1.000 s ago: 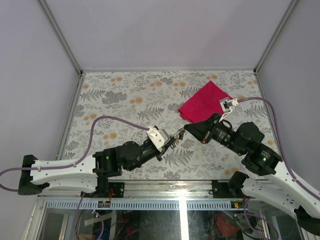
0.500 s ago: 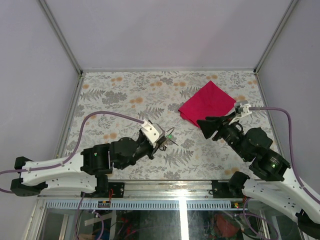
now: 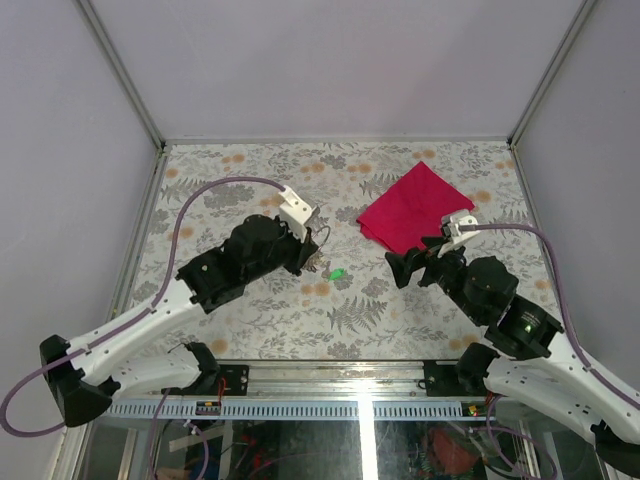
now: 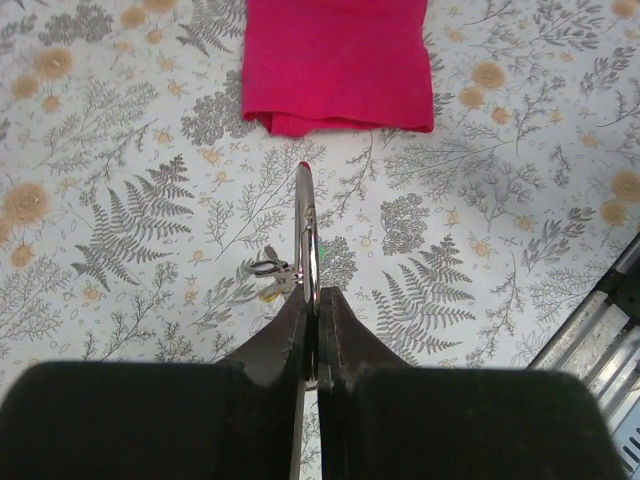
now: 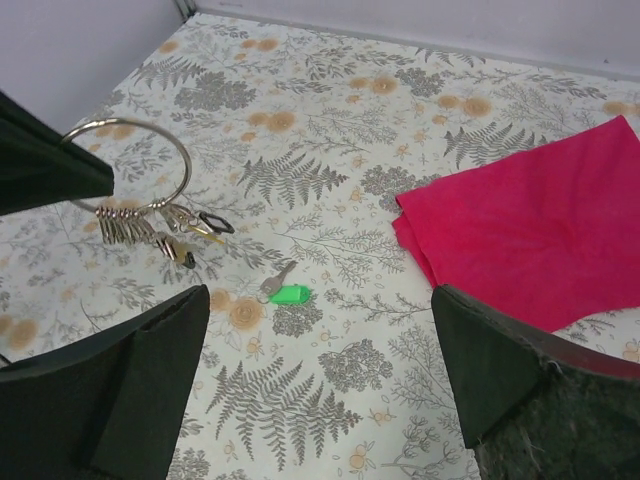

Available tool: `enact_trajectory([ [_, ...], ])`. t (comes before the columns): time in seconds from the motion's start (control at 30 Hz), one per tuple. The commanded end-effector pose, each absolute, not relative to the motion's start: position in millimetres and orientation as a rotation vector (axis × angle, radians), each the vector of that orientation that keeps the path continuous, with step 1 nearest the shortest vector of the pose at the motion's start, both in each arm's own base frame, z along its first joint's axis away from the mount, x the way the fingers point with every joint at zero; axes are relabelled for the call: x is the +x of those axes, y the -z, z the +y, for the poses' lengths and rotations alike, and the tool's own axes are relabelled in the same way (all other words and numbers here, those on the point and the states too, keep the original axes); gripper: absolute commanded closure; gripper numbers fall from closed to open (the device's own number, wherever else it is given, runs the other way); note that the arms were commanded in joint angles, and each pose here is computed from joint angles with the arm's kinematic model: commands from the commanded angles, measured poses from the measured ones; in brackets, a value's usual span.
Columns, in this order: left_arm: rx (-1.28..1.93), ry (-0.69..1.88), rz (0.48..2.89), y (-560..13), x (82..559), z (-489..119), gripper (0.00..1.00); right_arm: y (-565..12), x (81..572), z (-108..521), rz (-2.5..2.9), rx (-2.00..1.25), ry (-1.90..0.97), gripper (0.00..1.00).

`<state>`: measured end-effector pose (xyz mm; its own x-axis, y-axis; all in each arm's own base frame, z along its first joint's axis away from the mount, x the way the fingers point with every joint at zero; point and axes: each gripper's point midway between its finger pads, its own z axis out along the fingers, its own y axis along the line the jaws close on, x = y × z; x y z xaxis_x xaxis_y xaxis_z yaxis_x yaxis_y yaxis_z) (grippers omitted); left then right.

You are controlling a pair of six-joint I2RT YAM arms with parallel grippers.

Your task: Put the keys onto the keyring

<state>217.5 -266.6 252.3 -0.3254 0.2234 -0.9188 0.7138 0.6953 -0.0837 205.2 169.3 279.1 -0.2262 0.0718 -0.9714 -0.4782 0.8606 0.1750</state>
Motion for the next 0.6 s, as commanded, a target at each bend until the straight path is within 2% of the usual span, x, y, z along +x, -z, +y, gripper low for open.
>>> enact_trajectory([
  [0.0, 0.669, 0.713, 1.781, -285, 238, -272, 1.00, -298, 213, 173, 1.621, -0.315, -0.526, 0.01],
  [0.57, 0.199, 0.517, 1.993, -203, 330, -154, 1.00, -243, 213, 172, 1.805, -0.331, -0.463, 0.01],
])
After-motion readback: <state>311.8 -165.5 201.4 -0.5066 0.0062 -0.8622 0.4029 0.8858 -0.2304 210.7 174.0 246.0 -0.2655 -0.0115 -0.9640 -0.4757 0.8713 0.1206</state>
